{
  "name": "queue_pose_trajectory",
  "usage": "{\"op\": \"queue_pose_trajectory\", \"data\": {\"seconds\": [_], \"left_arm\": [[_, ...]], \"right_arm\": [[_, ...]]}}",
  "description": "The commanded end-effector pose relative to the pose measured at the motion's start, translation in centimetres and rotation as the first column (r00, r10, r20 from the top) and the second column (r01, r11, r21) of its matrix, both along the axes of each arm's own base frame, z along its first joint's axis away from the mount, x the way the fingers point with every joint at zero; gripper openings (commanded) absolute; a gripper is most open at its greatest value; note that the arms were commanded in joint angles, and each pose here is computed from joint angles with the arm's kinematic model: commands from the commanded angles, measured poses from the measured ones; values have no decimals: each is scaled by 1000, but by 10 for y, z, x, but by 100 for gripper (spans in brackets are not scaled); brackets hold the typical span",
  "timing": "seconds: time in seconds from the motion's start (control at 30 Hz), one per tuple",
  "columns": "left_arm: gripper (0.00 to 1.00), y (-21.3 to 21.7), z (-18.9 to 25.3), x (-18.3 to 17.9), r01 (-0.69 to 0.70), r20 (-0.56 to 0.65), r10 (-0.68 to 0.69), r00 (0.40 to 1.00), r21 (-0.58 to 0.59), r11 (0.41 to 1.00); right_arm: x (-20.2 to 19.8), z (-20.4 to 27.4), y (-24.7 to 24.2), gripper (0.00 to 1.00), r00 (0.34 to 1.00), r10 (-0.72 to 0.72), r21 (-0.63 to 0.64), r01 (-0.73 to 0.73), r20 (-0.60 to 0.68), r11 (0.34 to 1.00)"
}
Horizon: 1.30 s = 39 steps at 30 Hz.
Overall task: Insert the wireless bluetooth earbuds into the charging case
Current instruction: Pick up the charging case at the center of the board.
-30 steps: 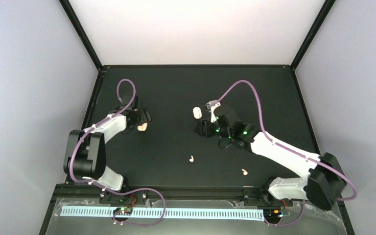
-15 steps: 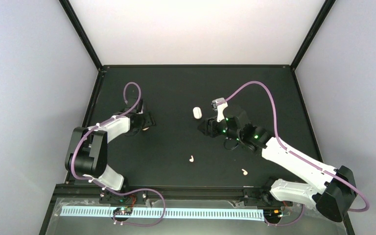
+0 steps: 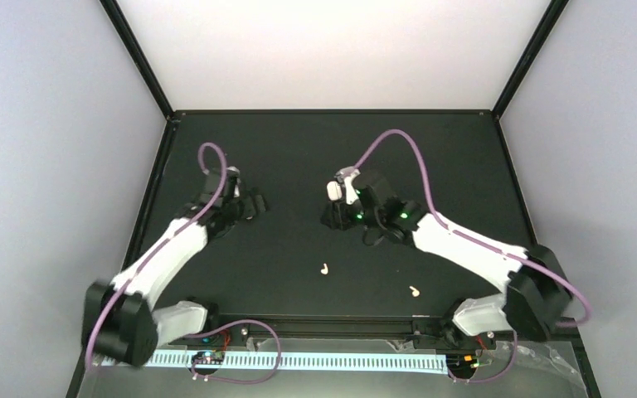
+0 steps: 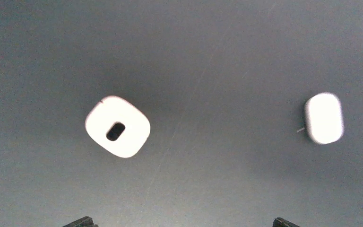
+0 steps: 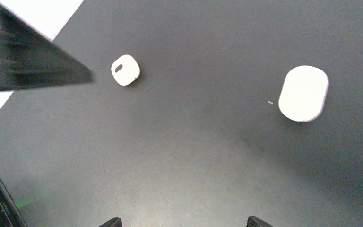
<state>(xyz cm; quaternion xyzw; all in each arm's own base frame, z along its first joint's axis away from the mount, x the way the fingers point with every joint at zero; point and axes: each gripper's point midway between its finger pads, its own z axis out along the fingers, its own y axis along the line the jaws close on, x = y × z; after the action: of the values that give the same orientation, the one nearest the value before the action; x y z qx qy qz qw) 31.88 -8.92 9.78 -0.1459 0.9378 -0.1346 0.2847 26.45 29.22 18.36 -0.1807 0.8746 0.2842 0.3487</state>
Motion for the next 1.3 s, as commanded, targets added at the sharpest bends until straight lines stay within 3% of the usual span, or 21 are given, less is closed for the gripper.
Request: {"op": "queue_pose_trajectory", "data": {"seconds": [0.0,0.17,0.47,0.9,1.03,1.27], "left_arm": [[99,35,79,-34,-75,204,61,977,63,995],[99,52,160,-71,-100,501,80,862,12,995],[99,66,206,-101,-113,612,39,790,84,990],[99,70,198,-107,-126,634,25,773,114,985],[99,70,193,-106,-126,626,25,779,117,985],[99,67,188,-104,-118,621,24,783,110,987]], "right_arm": [[12,4,60,68,988,151,39,-152,11,988],[21,-27,150,69,949,313,-62,-311,30,948],[64,-84,242,78,914,406,-206,-394,16,896],[95,-129,275,83,932,363,-233,-348,22,908],[99,-138,276,79,934,356,-244,-340,25,908],[92,-160,271,63,930,367,-321,-344,13,882]]}}
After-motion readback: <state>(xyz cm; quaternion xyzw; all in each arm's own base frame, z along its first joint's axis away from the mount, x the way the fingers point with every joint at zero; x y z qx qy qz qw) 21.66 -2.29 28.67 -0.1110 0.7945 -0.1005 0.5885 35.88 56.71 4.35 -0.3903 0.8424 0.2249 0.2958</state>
